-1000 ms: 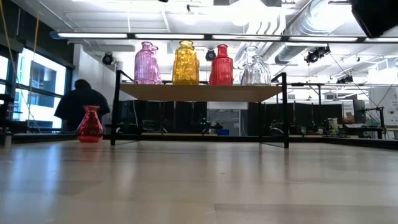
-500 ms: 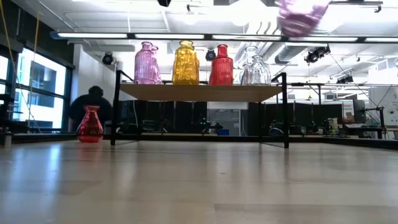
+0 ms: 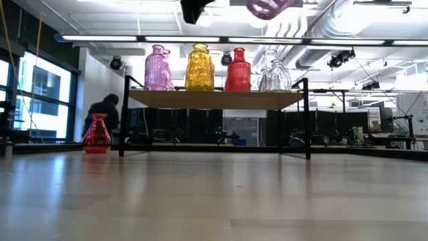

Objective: Sort vases onto shelf
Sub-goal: Put the pink vase on the shelf aligned with the other pink vases

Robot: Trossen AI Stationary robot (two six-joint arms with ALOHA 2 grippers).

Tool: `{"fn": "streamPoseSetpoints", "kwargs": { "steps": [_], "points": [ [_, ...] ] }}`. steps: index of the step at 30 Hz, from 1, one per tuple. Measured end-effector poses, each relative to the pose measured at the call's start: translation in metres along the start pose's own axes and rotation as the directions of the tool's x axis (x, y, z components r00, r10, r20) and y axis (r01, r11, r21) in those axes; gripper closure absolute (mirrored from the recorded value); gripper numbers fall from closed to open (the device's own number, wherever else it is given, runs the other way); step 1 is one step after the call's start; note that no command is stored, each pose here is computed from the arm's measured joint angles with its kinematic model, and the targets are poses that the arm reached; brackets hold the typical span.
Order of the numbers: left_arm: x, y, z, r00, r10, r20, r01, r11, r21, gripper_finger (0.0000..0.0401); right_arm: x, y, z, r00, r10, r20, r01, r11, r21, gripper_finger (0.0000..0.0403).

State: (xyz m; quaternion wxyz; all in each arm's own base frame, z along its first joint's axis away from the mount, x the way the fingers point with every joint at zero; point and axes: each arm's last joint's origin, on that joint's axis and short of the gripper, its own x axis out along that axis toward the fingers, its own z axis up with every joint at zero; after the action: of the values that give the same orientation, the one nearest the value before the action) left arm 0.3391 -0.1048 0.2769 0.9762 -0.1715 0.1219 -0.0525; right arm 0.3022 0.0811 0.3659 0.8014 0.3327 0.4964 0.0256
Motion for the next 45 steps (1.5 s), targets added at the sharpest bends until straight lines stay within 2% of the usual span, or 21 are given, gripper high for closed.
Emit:
{"fn": "streamPoseSetpoints", "kwargs": {
  "steps": [3,9,17,25,31,39,45],
  "points": [
    [-0.001,-0.002,-0.001,0.998,-0.056,-0.025,0.055,0.998,-0.015,0.0107,0.006,0.003,0.009,1.000,-0.009,-0.014,0.009,1.000,-0.028,0.0400],
    [-0.001,-0.002,-0.002,0.996,-0.077,-0.043,0.079,0.996,0.035,0.0107,0.011,0.013,0.027,0.999,0.030,-0.011,-0.031,0.997,-0.067,0.0400],
    [-0.001,-0.003,-0.003,0.994,-0.085,-0.062,0.087,0.996,0.037,0.0107,0.005,0.022,0.042,0.997,0.070,0.024,-0.068,0.994,-0.081,0.0400],
    [-0.001,-0.002,-0.004,0.995,-0.076,-0.071,0.079,0.996,0.039,0.0109,0.004,0.020,0.041,0.998,0.055,0.014,-0.054,0.997,-0.048,0.0400],
    [-0.001,-0.002,-0.004,0.995,-0.075,-0.070,0.078,0.996,0.038,0.0139,0.004,0.020,0.041,0.999,0.053,0.014,-0.052,0.998,-0.038,0.0400],
    [-0.001,-0.002,-0.004,0.995,-0.078,-0.067,0.079,0.997,0.016,0.0139,0.004,0.020,0.042,0.998,0.059,0.017,-0.058,0.997,-0.043,0.0400],
    [-0.001,-0.002,-0.004,0.995,-0.078,-0.067,0.079,0.997,0.011,0.0141,0.004,0.020,0.042,0.998,0.057,0.022,-0.056,0.997,-0.051,0.0374]
  ]
}}
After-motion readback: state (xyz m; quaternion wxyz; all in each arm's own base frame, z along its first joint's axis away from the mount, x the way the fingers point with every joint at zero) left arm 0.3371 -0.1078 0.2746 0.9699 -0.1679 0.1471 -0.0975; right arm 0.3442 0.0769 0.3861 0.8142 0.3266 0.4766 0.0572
